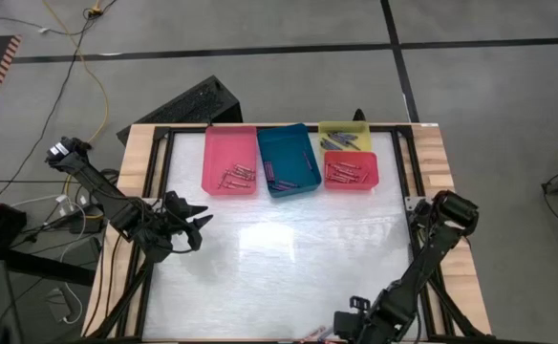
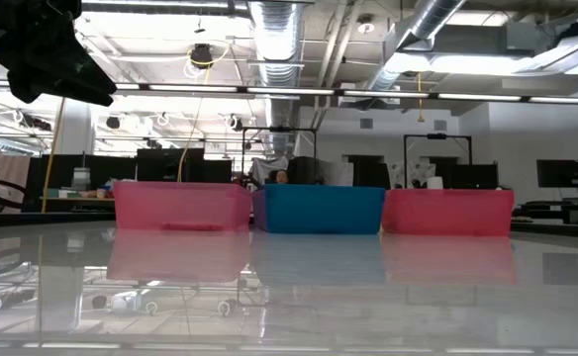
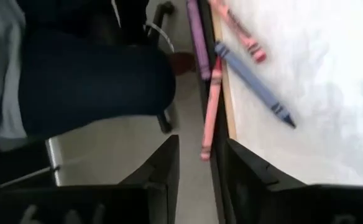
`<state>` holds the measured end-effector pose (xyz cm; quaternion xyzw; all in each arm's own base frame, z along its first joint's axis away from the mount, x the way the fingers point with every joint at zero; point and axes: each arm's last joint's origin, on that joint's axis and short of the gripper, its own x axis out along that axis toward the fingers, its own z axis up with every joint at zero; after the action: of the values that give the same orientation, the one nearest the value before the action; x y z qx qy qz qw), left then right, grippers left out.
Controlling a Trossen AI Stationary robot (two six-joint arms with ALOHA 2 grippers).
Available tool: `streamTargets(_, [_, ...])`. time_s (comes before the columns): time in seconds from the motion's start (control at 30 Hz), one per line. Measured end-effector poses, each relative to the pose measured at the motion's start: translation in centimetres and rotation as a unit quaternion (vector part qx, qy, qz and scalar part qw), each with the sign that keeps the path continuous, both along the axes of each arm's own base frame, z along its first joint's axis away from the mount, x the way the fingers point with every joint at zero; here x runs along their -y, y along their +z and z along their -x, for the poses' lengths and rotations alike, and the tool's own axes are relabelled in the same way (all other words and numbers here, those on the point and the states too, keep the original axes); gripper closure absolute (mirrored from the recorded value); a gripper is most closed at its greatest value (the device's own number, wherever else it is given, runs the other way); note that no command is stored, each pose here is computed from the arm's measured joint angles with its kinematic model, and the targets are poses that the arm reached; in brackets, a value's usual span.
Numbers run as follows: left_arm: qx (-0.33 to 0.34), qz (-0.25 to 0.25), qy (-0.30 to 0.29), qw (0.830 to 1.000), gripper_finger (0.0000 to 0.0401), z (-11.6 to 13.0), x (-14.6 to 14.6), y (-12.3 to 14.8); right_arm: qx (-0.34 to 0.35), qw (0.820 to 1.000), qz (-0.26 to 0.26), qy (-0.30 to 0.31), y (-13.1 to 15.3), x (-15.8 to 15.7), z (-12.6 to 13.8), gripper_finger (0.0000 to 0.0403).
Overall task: Sort crayons
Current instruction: Put the blue crayon into the yellow bin
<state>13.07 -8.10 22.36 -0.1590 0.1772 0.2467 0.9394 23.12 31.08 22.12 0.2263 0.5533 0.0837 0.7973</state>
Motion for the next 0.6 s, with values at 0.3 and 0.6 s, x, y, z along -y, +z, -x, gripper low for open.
streamTargets(0.3, [0.001, -0.001, 0.001, 1.0, 0.0262, 0.0, 0.0, 0.0, 0.031, 0.995, 0.084, 0.032, -0.4, 1.0, -0.2, 0.0282])
streamTargets(0.6, [0.002, 0.001, 0.003, 1.0, 0.0262, 0.0, 0.0, 0.0, 0.058, 0.978, 0.166, 0.115, -1.7, 2.3, -1.2, 0.0282])
